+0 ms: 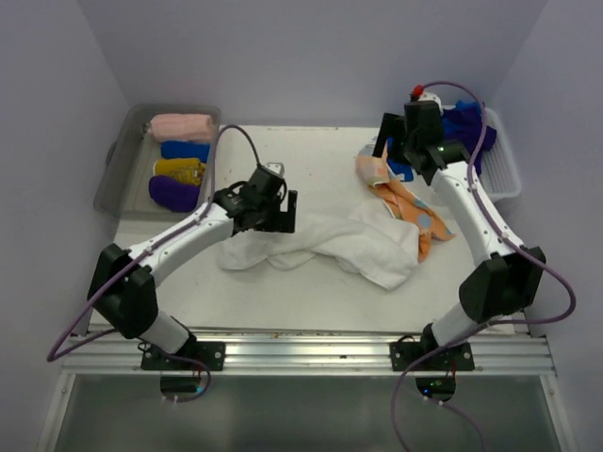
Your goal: Roll the towels
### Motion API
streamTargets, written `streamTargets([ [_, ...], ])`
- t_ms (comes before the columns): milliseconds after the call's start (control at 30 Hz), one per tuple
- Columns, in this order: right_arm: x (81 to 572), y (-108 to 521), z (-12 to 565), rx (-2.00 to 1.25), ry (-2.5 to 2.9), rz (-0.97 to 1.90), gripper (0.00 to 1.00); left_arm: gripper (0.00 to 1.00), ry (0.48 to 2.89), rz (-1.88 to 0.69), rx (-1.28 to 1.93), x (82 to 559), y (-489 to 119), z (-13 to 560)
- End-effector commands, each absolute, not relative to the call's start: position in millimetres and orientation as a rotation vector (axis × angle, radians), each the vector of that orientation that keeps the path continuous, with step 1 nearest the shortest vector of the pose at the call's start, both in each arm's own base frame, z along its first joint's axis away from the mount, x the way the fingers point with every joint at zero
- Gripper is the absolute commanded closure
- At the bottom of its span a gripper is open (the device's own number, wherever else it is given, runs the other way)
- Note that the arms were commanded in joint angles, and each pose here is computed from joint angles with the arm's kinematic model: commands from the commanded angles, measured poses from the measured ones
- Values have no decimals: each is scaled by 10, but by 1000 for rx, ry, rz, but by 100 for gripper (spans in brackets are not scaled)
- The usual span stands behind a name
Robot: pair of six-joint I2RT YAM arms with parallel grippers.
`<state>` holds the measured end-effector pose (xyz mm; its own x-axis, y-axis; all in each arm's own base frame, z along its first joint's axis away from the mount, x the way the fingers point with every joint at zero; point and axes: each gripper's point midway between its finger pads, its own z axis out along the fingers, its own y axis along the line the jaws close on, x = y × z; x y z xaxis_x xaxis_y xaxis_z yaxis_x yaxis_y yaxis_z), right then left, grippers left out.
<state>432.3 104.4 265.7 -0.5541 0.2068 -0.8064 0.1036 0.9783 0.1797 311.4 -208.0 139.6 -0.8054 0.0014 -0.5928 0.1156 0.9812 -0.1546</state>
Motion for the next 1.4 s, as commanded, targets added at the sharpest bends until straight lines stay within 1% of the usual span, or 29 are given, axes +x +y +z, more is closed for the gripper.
streamTargets([
  [0, 4533, 735, 2051, 267, 2315, -31, 7, 0, 2569, -291, 131, 3031, -2378, 992],
  [33, 4625, 669, 1928, 286, 2337, -50, 6, 0, 2622, -246, 148, 3035, -2393, 754],
  [67, 4793, 673, 1775, 292, 2363, -62, 5, 0, 2641, -219, 151, 3046, -2392, 651],
  [133, 4953, 671, 1578, 304, 2407, -56, 4, 1, 2677, -185, 161, 3072, -2408, 424],
  [167, 5116, 687, 1415, 310, 2430, -66, 4, 4, 2683, -189, 165, 3077, -2425, 376],
  [233, 5234, 680, 1259, 337, 2457, -50, 4, 11, 2691, -220, 178, 3079, -2485, 287],
  [267, 5343, 717, 1075, 341, 2481, -35, 4, 25, 2691, -232, 180, 3081, -2504, 274],
  [333, 5404, 767, 914, 356, 2517, 26, 6, 43, 2697, -230, 179, 3077, -2505, 238],
  [367, 5466, 798, 901, 370, 2513, 51, 14, 61, 2697, -230, 179, 3072, -2501, 244],
  [400, 5476, 827, 748, 375, 2541, 61, 19, 73, 2694, -224, 175, 3077, -2492, 248],
  [433, 5488, 890, 715, 370, 2552, 108, 30, 96, 2692, -220, 174, 3076, -2476, 277],
  [467, 5529, 925, 754, 367, 2542, 134, 69, 100, 2688, -219, 168, 3081, -2465, 294],
  [500, 5517, 954, 794, 363, 2547, 150, 89, 100, 2689, -216, 168, 3071, -2454, 307],
  [533, 5529, 959, 893, 365, 2532, 169, 100, 100, 2676, -221, 165, 3082, -2447, 362],
  [600, 5563, 968, 1238, 360, 2462, 201, 100, 100, 2662, -224, 162, 3090, -2435, 420],
  [633, 5555, 933, 1672, 358, 2375, 216, 100, 100, 2647, -236, 161, 3097, -2440, 487],
  [700, 5573, 786, 2151, 381, 2261, 200, 100, 100, 2632, -247, 163, 3107, -2446, 554],
  [767, 5550, 554, 2820, 419, 2115, 212, 100, 100, 2618, -270, 167, 3106, -2465, 632],
  [867, 5494, 184, 3428, 483, 1984, 219, 100, 100, 2607, -288, 168, 3109, -2481, 693],
  [900, 5486, 89, 3549, 499, 1952, 210, 100, 100, 2610, -289, 169, 3100, -2481, 691],
  [933, 5466, -144, 3749, 541, 1890, 184, 100, 100, 2612, -294, 171, 3092, -2485, 691],
  [1067, 5400, -748, 4030, 694, 1760, 116, 100, 100, 2624, -308, 173, 3059, -2500, 675],
  [1100, 5381, -1004, 4089, 751, 1709, 93, 100, 100, 2623, -314, 172, 3053, -2503, 687],
  [1200, 5456, -1366, 4080, 844, 1621, 102, 100, 100, 2621, -335, 175, 3041, -2524, 705],
  [1233, 5483, -1412, 4163, 842, 1595, 107, 100, 100, 2620, -343, 176, 3040, -2534, 716],
  [1267, 5529, -1442, 4060, 853, 1623, 101, 100, 100, 2617, -350, 177, 3049, -2549, 728],
  [1300, 5692, -1489, 3749, 864, 1686, 89, 100, 100, 2618, -356, 179, 3054, -2563, 733],
  [1333, 5749, -1468, 3778, 848, 1686, 108, 100, 100, 2616, -358, 181, 3059, -2570, 738],
  [1367, 5787, -1448, 3600, 852, 1735, 113, 95, 100, 2606, -367, 182, 3089, -2596, 779],
])
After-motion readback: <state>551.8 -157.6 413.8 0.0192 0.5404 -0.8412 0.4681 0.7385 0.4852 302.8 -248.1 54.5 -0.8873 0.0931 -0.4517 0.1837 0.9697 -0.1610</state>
